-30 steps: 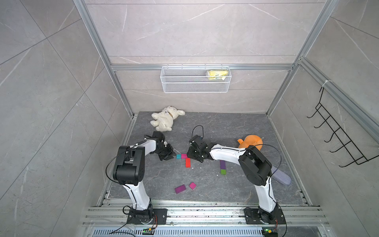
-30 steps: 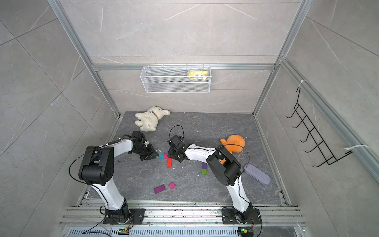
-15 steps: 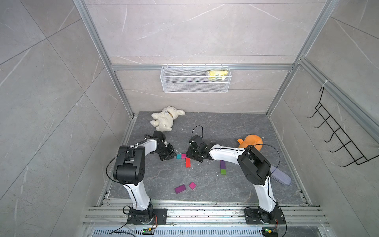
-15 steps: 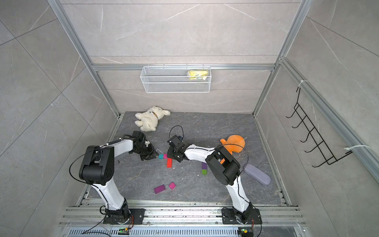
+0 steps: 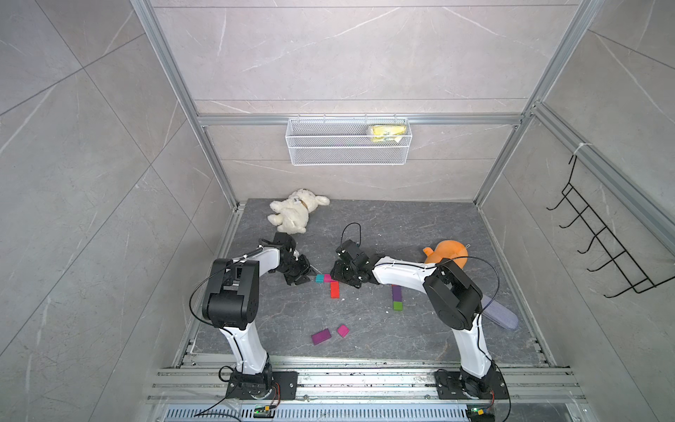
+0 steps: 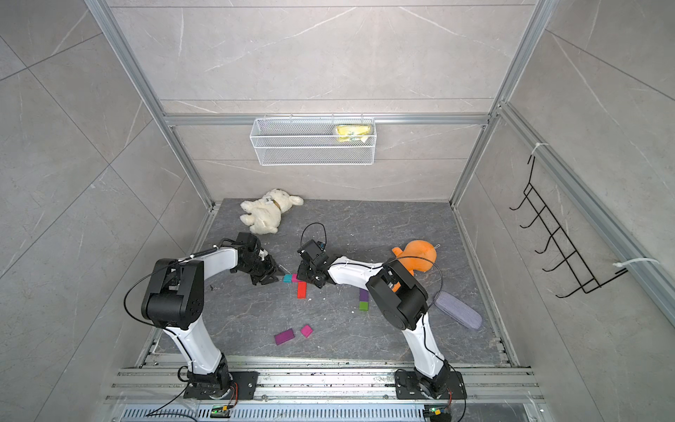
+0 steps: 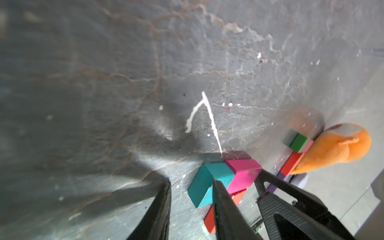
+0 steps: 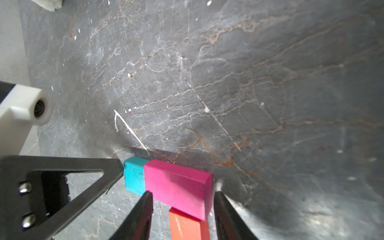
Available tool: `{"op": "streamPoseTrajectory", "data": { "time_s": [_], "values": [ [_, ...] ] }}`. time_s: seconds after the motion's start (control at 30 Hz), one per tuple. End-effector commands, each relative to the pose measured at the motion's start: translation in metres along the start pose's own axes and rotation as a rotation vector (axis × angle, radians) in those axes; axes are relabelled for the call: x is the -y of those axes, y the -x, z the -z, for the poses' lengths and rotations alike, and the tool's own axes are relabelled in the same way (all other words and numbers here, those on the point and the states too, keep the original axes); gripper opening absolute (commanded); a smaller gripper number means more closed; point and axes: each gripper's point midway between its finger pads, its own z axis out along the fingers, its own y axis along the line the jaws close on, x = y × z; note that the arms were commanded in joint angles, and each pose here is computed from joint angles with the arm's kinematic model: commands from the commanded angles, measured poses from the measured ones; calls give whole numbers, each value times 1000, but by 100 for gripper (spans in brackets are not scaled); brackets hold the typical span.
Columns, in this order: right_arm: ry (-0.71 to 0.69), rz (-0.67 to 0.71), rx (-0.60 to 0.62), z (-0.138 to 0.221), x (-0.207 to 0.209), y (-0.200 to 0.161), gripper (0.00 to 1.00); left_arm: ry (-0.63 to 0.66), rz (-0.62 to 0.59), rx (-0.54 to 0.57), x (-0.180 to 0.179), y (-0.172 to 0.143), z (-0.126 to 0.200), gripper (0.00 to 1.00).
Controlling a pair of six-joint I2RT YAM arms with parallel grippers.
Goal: Assemble the number 7 with building blocks
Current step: Adjust the building block at the center of the board.
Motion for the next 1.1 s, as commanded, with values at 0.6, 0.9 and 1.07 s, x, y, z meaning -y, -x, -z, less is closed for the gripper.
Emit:
{"op": "streamPoseTrajectory", "data": {
  "time_s": [0.6,0.9,1.07],
  "values": [
    [-399,169,-6,43,-2,-40,46,112,-37,153,-12,-34,72,71],
    [-419,187,-52,30,1,-48,43,103,-31,137,-21,-48,67,73],
    [-404,202,-79,24,-2,-52,43,93,-38,138,-20,-49,67,74]
  ]
}}
